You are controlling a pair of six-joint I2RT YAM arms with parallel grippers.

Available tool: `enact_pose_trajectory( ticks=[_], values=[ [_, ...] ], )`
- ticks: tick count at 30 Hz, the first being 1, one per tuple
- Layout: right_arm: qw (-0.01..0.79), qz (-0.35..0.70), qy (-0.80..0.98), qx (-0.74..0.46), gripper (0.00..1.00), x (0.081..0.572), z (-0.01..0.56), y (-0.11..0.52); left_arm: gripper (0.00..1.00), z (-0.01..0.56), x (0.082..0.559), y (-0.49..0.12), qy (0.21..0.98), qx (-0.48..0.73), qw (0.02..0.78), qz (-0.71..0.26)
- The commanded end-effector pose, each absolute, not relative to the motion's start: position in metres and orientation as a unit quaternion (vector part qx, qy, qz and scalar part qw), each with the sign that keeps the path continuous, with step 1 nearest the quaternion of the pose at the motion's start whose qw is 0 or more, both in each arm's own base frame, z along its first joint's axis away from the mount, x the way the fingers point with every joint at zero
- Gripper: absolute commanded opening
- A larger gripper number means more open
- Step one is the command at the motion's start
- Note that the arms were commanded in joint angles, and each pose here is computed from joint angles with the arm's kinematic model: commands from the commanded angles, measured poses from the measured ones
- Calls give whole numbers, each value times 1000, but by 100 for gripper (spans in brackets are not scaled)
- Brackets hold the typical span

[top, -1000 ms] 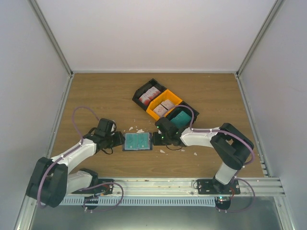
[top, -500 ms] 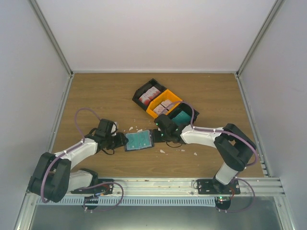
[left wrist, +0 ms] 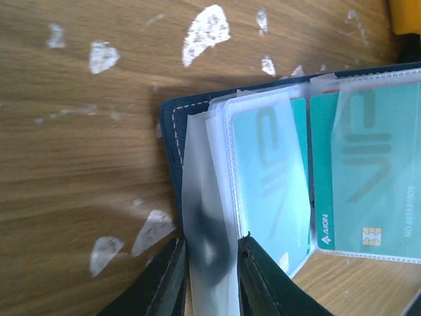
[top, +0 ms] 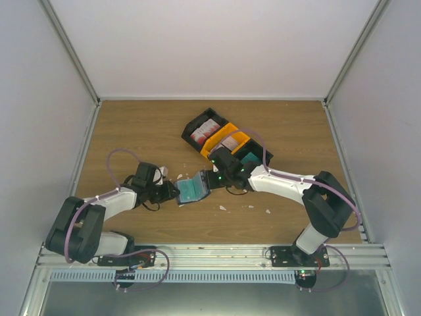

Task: Put the credit cards into the card holder
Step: Close the card holder at the center of the board.

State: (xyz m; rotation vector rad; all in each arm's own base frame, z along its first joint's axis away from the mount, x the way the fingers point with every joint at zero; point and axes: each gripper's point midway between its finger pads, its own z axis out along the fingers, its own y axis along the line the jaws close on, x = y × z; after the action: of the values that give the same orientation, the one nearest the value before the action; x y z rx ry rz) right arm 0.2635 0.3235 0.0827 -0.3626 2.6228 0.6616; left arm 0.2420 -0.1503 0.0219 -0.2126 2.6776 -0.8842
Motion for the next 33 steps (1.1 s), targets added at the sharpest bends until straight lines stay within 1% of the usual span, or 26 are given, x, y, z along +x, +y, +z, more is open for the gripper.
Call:
enact_pose_trajectory(
  ticks=[1, 4, 7, 14, 18, 22, 24, 26, 29, 33],
  values=[
    [212, 292, 919, -162, 1, 259, 112, 348, 24, 11, 232, -162, 929, -54, 134, -342],
    [211, 318, 909, -167, 1, 256, 120, 359, 24, 8, 229, -167, 927, -51, 120, -353],
    [204, 344, 900, -175, 1, 252, 120, 372, 24, 9, 234, -173, 922, -42, 125, -364],
    [177, 396, 880, -195, 1, 247, 101, 401, 24, 4, 240, -178, 917, -52, 125, -374],
    [156, 411, 874, -206, 0, 244, 85, 412, 25, -1, 242, -164, 928, -81, 137, -336],
    [142, 412, 874, -216, 1, 241, 71, 415, 31, 7, 240, -149, 932, -109, 161, -306],
    [133, 414, 873, -222, 1, 239, 65, 417, 32, 8, 233, -143, 933, -121, 162, -297],
    [123, 414, 873, -226, 3, 237, 57, 419, 31, 9, 228, -134, 936, -139, 168, -276],
    [110, 407, 878, -228, 5, 237, 44, 419, 31, 19, 227, -113, 936, -164, 204, -234],
    [101, 390, 886, -228, 16, 238, 32, 418, 32, 40, 230, -107, 928, -168, 237, -232]
  ],
)
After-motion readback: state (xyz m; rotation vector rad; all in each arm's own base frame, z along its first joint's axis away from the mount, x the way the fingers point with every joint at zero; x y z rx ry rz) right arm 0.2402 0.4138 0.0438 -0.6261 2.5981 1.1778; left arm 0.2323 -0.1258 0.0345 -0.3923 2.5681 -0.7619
